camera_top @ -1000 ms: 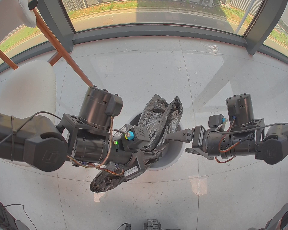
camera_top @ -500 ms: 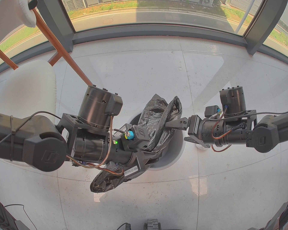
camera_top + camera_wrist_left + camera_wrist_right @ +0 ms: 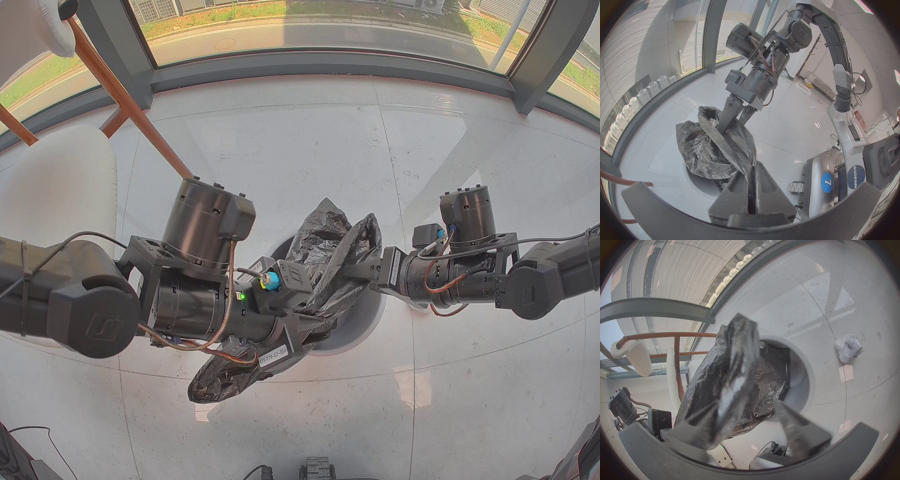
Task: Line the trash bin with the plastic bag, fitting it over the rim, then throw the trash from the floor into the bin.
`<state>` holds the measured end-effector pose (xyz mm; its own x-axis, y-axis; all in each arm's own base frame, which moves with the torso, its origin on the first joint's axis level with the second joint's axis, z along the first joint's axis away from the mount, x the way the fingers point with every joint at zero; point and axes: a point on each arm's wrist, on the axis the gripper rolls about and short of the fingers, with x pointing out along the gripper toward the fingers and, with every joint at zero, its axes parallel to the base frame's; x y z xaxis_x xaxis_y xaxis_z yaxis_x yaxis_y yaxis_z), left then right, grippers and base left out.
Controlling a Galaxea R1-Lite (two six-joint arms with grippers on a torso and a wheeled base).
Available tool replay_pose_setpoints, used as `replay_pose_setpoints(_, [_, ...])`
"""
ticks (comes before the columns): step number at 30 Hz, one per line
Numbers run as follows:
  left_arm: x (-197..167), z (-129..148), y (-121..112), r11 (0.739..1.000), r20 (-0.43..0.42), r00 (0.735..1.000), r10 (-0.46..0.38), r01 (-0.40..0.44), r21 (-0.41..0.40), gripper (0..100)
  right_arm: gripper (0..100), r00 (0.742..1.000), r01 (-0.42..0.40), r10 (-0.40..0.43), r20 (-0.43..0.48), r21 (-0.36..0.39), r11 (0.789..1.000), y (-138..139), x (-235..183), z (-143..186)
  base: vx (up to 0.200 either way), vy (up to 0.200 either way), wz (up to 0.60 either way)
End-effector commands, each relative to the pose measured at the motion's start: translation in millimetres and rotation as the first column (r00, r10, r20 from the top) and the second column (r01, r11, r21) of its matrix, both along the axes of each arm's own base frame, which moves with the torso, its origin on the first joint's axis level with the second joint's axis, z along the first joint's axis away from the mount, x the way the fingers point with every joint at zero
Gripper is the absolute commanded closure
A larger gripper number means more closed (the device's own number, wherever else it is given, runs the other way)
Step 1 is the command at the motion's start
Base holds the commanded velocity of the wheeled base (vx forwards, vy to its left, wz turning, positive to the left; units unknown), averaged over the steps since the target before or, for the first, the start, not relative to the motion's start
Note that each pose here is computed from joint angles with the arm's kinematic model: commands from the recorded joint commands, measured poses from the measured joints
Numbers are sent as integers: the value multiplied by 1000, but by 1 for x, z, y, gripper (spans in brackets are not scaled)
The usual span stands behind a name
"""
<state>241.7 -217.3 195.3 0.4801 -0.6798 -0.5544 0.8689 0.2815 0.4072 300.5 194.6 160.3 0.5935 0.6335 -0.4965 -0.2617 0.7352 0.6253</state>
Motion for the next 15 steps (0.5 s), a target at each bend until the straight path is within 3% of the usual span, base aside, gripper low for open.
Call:
replay_pose_setpoints(1, [1, -3, -2, 1000, -9, 1000, -3, 3, 3, 100, 100, 1000, -6, 6, 1, -7, 1000, 0, -1, -1, 0, 0, 0])
replay_pose_setpoints(10, [-4, -4, -20, 1000, -39, 999, -1, 1, -18, 100, 100, 1000, 7, -7, 7, -8, 1000, -4, 1, 0, 0, 0, 0])
replay_pose_setpoints(15, [-5, -14, -46, 997, -101, 993, 65, -68, -27, 100, 100, 998, 20, -14, 60, -97, 995, -28, 14, -6, 0, 0, 0])
